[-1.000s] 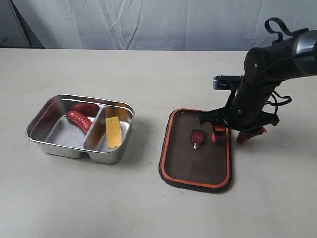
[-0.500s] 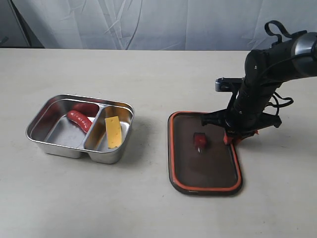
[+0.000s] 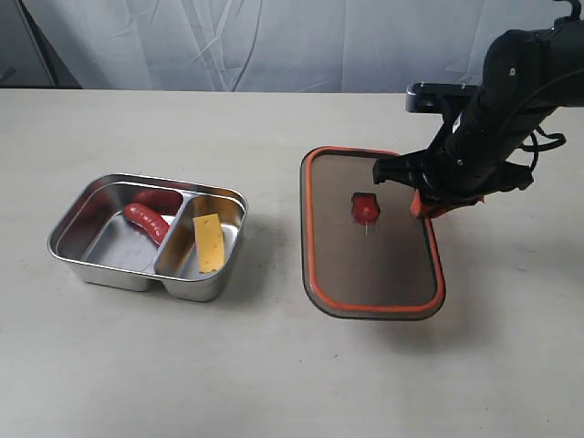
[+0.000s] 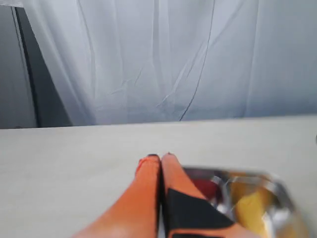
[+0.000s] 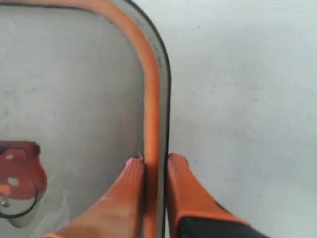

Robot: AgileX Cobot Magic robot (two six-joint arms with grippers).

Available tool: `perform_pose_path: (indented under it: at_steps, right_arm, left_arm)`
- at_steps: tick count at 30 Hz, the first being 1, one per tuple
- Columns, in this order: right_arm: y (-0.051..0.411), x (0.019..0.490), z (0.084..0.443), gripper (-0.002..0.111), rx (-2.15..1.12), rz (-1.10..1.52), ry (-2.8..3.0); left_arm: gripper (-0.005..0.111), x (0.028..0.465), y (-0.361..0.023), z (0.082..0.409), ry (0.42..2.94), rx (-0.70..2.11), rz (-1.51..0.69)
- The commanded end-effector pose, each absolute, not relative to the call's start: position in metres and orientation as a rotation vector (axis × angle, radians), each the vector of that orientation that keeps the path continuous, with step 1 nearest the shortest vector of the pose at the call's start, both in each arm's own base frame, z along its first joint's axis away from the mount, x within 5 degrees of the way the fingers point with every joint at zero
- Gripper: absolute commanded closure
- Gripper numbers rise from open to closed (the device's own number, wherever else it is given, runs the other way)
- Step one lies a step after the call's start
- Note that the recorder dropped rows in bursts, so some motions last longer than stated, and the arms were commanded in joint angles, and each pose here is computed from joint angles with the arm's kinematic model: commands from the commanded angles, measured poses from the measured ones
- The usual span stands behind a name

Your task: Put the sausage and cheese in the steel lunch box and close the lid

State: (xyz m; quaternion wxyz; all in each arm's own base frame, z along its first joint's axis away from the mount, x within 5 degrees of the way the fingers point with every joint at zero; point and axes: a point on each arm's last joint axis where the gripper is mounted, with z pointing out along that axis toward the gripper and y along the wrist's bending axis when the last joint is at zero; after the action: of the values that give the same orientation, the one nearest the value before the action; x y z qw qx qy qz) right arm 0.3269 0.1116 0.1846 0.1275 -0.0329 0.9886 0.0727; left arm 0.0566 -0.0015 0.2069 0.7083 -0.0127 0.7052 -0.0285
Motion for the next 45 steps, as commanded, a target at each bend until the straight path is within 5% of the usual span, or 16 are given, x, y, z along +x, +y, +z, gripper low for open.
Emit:
perform_pose_path:
  at_steps: [1,9,17,26,45]
  right_arm:
    - [0.11,0.324,0.205,0.109,-0.162,0.222,2.806]
    - [0.112,0.319,0.227,0.109,-0.274,0.25,2.71]
    - [0.158,0.304,0.237,0.109,-0.586,0.369,2.577]
    - [0.217,0.281,0.262,0.109,-0.809,0.444,2.446]
    - [0.271,0.247,0.288,0.109,-0.92,0.593,2.337]
  left_arm:
    - [0.107,0.054,0.006,0.224,1.276,-0.529,-0.563]
    - [0.107,0.056,-0.006,0.209,1.387,-0.828,-0.966]
    - [0.105,0.049,-0.025,0.219,1.556,-0.701,-1.089]
    - [0.053,0.061,-0.039,0.231,1.736,-0.544,-1.106]
    - [0.053,0.087,-0.052,0.236,1.912,-0.365,-1.123]
